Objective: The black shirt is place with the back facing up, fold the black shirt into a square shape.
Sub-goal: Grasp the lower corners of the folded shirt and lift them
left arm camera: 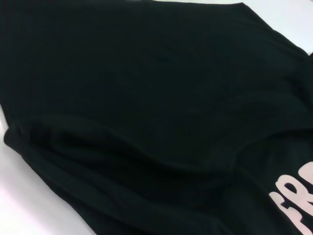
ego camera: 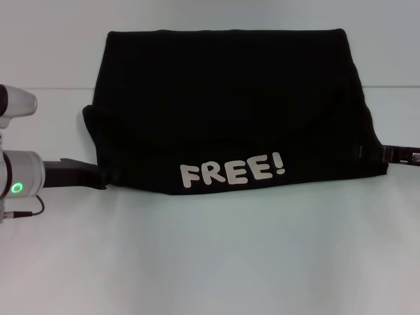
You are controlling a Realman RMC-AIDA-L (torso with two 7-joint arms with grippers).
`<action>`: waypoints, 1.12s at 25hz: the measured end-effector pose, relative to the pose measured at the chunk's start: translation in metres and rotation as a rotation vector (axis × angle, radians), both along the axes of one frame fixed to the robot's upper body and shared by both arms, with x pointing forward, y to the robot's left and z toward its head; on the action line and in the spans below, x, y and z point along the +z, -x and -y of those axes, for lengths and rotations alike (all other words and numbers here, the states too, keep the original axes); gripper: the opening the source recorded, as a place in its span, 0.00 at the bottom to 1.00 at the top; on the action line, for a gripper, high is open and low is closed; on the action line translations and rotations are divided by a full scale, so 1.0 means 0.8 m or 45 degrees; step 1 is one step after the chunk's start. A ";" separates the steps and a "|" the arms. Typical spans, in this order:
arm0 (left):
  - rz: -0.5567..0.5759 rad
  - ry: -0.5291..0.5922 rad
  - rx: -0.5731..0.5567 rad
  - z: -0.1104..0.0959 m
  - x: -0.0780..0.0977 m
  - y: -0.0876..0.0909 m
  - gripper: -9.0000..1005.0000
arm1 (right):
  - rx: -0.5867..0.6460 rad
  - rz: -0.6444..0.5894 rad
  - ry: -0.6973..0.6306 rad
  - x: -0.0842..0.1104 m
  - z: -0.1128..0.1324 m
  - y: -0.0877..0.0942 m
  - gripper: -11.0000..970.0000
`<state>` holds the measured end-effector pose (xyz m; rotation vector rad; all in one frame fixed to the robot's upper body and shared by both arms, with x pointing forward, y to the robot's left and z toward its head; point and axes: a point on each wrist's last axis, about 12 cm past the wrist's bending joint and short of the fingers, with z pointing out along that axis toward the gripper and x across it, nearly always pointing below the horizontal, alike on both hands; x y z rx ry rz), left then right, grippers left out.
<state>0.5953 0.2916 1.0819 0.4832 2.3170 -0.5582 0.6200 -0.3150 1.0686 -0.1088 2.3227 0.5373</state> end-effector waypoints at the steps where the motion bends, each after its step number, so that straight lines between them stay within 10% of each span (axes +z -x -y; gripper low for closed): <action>1: 0.002 0.000 0.003 0.000 0.000 0.000 0.02 | 0.004 -0.004 0.005 -0.001 -0.001 0.000 0.72; 10: 0.010 -0.003 0.004 -0.001 0.002 -0.002 0.02 | 0.016 -0.028 -0.003 -0.009 -0.008 0.005 0.70; 28: 0.008 -0.008 0.016 -0.004 0.000 0.000 0.02 | 0.071 -0.028 -0.021 -0.009 -0.010 0.012 0.10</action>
